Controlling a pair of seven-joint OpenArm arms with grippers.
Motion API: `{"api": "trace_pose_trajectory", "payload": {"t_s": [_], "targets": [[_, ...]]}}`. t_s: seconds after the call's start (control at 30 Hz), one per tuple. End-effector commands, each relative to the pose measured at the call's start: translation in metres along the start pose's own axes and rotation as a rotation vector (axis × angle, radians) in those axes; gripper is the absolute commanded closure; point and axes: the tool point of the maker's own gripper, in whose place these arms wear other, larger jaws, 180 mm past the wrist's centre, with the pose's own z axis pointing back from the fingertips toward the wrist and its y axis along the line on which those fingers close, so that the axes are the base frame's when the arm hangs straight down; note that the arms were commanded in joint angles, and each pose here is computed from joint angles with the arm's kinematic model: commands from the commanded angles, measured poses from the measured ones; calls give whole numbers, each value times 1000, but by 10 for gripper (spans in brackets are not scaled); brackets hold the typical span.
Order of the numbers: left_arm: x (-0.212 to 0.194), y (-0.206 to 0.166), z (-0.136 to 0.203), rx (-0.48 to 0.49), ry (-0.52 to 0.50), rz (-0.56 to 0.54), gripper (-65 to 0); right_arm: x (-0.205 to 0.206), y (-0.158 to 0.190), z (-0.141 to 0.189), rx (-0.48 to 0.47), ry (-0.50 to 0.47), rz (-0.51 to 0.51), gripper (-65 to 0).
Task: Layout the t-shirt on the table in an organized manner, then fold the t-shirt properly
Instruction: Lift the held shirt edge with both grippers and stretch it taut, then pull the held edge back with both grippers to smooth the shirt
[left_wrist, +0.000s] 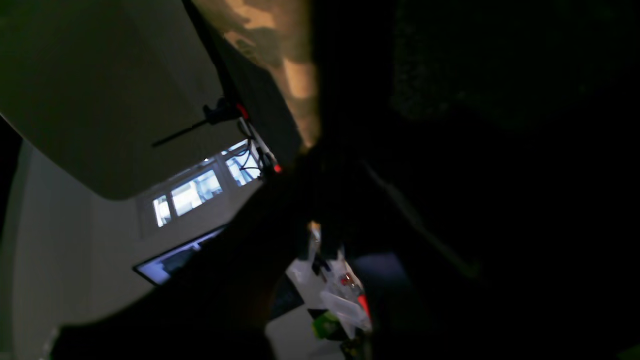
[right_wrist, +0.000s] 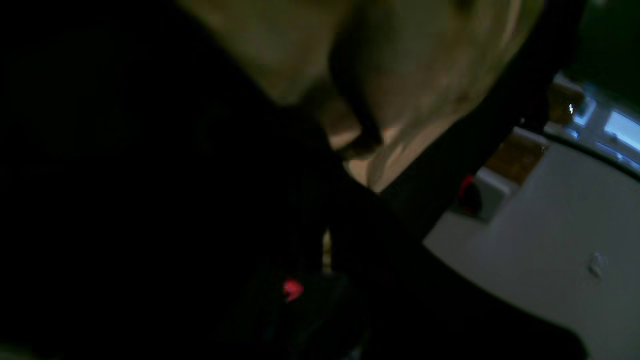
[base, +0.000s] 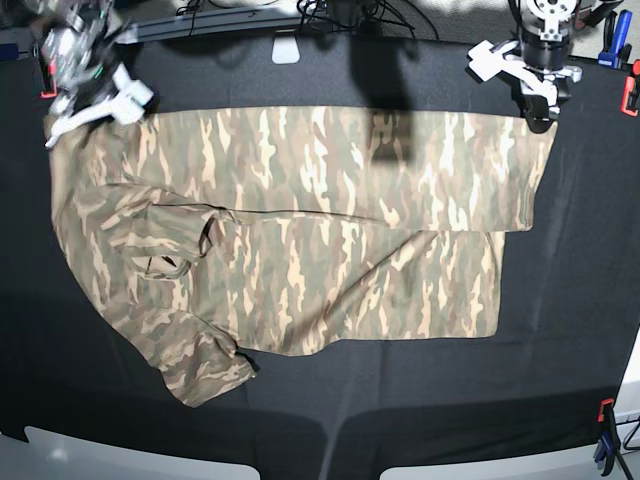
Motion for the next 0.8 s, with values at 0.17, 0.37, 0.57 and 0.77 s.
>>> {"api": "trace_pose_trajectory", "payload": {"t_s": [0.17, 0.37, 0.57, 0.77], "targets": [[-14, 5, 8, 40, 3, -39, 0, -17, -10, 21, -67, 32, 92, 0], [-19, -4, 23, 31, 8, -82, 0, -37, -11, 34, -112, 72, 210, 0], [-15, -8, 43, 59, -15, -93, 0, -29, -1, 51, -97, 36, 208, 0], [-15, -17, 62, 47, -20, -126, 0, -30, 0, 59, -114, 35, 254, 0]]}}
